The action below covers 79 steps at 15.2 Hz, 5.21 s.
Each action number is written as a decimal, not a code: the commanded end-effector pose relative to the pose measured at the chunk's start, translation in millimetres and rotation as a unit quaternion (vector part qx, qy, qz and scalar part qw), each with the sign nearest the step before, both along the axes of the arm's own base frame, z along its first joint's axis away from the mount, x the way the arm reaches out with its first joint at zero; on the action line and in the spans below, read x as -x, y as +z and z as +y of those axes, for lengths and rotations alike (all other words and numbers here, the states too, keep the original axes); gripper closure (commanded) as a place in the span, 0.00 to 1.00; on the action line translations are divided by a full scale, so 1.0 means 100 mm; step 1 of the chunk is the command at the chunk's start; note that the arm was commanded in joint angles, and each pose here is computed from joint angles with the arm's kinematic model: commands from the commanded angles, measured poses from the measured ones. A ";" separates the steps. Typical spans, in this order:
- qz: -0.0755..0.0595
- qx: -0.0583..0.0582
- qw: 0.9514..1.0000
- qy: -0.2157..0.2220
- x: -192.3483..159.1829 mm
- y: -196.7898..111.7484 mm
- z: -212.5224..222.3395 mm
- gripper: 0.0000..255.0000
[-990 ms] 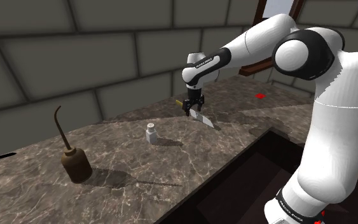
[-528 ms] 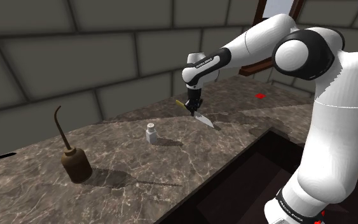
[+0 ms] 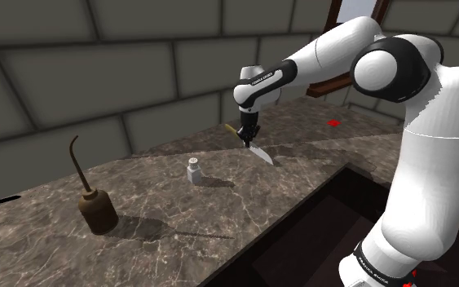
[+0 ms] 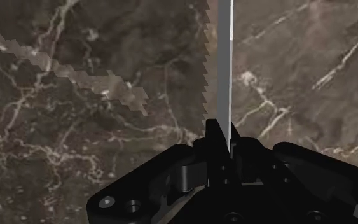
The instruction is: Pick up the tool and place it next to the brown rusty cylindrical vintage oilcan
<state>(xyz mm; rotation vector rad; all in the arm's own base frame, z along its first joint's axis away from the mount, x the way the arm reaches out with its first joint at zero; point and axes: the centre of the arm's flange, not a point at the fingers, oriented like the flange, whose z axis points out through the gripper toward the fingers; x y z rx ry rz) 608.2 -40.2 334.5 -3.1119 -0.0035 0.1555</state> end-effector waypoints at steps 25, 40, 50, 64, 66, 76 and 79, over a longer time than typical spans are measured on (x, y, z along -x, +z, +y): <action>0.000 0.000 1.000 0.000 0.00 1.36 0.00 1.00; 0.000 0.000 1.000 0.000 0.00 2.15 0.00 1.00; 0.000 0.000 1.000 0.000 0.00 2.68 0.00 1.00; 0.000 0.000 1.000 0.000 0.00 3.42 0.00 1.00; 0.000 0.000 1.000 0.000 0.00 3.52 0.00 1.00; 0.000 0.000 1.000 0.000 0.41 3.66 0.84 1.00; 0.000 0.000 1.000 0.000 0.58 3.66 1.19 1.00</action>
